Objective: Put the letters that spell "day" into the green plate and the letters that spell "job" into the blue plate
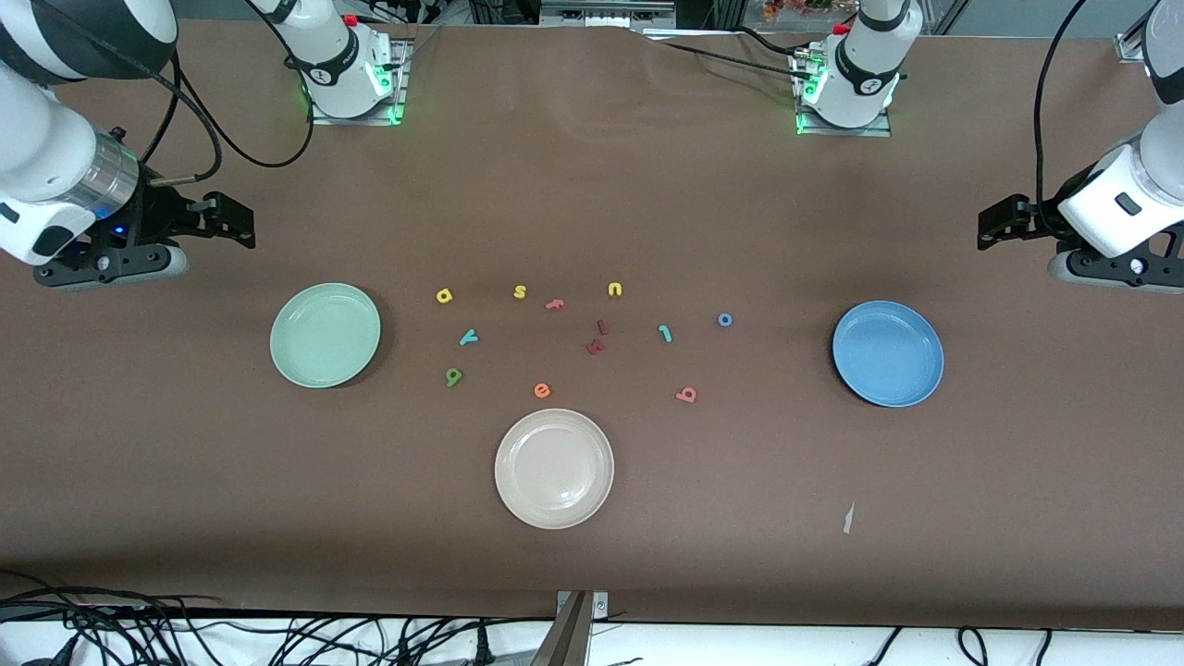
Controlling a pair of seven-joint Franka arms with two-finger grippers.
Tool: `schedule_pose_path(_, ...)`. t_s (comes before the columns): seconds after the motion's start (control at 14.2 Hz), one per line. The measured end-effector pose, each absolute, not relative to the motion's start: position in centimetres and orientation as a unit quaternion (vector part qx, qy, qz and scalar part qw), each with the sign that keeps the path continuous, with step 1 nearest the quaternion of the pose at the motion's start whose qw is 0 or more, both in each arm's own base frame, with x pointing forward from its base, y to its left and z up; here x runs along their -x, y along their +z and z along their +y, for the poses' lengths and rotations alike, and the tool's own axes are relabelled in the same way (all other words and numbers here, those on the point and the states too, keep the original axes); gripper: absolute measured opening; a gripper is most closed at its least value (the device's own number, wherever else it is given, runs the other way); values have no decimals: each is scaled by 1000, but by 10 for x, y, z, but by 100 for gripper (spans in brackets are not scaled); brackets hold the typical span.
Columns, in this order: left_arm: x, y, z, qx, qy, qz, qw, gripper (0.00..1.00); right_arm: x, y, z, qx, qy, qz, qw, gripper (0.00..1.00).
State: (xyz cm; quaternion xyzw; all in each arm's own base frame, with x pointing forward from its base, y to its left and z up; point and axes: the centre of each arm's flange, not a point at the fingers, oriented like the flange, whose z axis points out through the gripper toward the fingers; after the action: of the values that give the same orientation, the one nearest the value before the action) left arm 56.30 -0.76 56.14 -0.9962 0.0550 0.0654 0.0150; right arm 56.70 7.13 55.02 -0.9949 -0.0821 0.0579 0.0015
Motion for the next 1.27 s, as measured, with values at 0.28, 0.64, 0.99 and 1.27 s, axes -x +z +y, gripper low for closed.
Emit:
schedule_pose_path(0.28,-563,561,-7,996,65,54,15,100,-564,543,71,994,74,-82,1,100)
schedule_pose_path(0.64,-563,561,-7,996,65,54,15,100,-564,544,66,994,73,-77,1,100)
schedule_pose_path(0.99,-563,562,-7,996,64,54,15,100,-564,540,64,994,81,-74,1,100)
schedule_pose_path(1.27,-563,562,-7,996,64,54,15,100,-572,504,50,991,118,-60,1,100)
